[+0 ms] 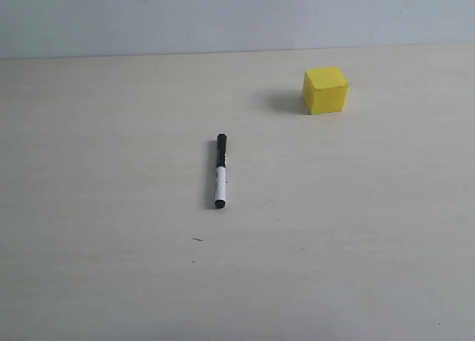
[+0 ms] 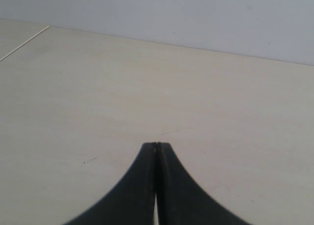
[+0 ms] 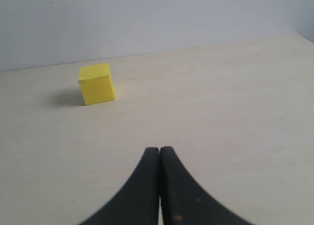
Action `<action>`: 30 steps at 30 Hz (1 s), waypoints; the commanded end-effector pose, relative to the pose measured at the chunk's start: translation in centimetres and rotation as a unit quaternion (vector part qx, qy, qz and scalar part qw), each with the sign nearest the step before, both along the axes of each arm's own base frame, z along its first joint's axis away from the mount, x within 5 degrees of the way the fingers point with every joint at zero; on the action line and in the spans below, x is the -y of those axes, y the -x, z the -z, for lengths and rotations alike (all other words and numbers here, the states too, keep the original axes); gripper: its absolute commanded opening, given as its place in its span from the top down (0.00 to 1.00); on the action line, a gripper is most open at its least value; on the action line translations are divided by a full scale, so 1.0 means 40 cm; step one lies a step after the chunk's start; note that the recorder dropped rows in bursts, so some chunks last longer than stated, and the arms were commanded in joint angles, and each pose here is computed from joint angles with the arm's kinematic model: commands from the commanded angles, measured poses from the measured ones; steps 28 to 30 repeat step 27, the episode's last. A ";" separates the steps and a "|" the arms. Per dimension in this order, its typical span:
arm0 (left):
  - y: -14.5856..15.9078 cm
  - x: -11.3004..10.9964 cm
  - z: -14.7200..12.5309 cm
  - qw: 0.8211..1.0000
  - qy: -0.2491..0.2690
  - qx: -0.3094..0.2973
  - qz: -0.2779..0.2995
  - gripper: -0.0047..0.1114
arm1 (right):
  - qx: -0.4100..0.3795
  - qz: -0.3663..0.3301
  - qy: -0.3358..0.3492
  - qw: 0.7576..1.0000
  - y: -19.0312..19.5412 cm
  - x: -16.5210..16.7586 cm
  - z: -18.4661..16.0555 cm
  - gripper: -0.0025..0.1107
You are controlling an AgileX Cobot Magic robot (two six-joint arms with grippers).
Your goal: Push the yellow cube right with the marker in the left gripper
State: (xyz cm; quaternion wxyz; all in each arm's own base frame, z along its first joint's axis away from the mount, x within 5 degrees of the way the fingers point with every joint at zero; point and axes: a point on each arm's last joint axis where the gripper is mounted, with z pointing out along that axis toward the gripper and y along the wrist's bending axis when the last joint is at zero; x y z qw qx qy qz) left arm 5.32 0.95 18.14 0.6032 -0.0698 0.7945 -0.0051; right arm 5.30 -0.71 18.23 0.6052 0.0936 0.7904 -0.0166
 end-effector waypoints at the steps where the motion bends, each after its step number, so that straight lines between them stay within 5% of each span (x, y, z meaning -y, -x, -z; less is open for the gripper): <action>1: 0.001 0.000 0.001 1.000 0.005 0.003 -0.001 0.96 | 0.003 -0.001 0.001 1.000 0.000 0.000 0.002 0.98; 30: 0.001 0.000 0.001 1.000 0.006 0.003 -0.001 0.96 | 0.004 -0.001 0.001 1.000 0.000 0.000 0.002 0.98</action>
